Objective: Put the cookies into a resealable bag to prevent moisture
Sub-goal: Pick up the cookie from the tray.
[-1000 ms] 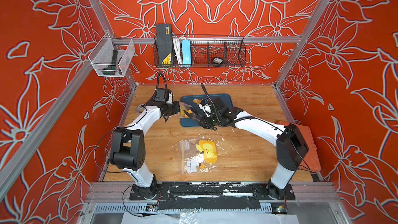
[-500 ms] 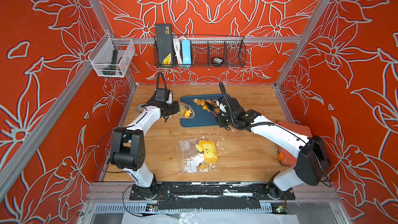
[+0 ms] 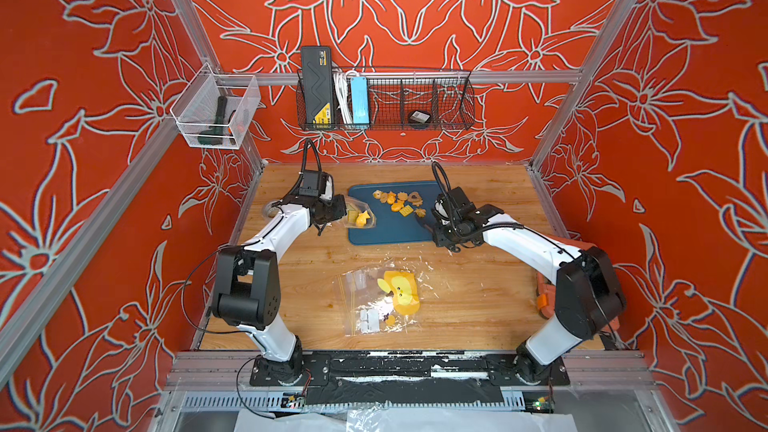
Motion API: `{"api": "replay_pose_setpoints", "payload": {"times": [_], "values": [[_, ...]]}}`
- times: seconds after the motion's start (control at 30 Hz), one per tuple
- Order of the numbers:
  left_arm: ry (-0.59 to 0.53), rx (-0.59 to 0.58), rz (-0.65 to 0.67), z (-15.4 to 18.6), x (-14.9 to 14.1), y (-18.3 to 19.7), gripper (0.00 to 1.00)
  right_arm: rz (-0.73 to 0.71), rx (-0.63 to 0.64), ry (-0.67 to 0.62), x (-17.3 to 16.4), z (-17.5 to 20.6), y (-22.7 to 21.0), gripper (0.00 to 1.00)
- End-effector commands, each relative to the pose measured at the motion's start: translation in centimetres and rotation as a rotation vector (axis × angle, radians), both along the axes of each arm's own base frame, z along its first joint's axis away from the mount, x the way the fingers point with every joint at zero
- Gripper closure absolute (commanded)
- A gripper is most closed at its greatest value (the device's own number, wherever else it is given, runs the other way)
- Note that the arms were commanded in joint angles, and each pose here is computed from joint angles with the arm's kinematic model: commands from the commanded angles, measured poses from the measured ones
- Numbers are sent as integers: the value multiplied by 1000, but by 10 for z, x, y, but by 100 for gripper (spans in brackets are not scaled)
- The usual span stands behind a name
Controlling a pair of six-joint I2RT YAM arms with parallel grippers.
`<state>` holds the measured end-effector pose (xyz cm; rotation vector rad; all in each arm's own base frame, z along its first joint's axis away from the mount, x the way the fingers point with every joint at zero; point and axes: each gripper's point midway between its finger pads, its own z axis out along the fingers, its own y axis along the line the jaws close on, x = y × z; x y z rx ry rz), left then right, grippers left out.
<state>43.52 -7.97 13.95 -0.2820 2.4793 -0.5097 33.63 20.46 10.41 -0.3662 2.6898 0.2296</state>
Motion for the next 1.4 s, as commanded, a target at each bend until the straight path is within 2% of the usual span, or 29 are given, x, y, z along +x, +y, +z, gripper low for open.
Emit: {"api": "replay_pose_setpoints", "payload": {"times": [0.0, 0.4, 0.6, 0.83, 1.07, 1.37], "values": [[-32, 1, -5, 13, 1, -1, 100, 17, 1, -3, 9, 3, 5, 48], [-33, 4, -4, 14, 1, 0, 100, 17, -56, 24, 28, -15, 4, 52], [-34, 3, -6, 14, 1, -1, 100, 20, -53, 16, 28, -13, 4, 65], [-33, 2, -9, 14, 1, -1, 100, -14, -45, -71, 17, 11, -11, 71], [-30, -5, -15, 13, 1, -3, 100, 31, 74, -186, 2, 44, -4, 76], [-29, -7, -20, 13, 1, -3, 100, 326, 366, -248, -26, 88, 85, 76]]}}
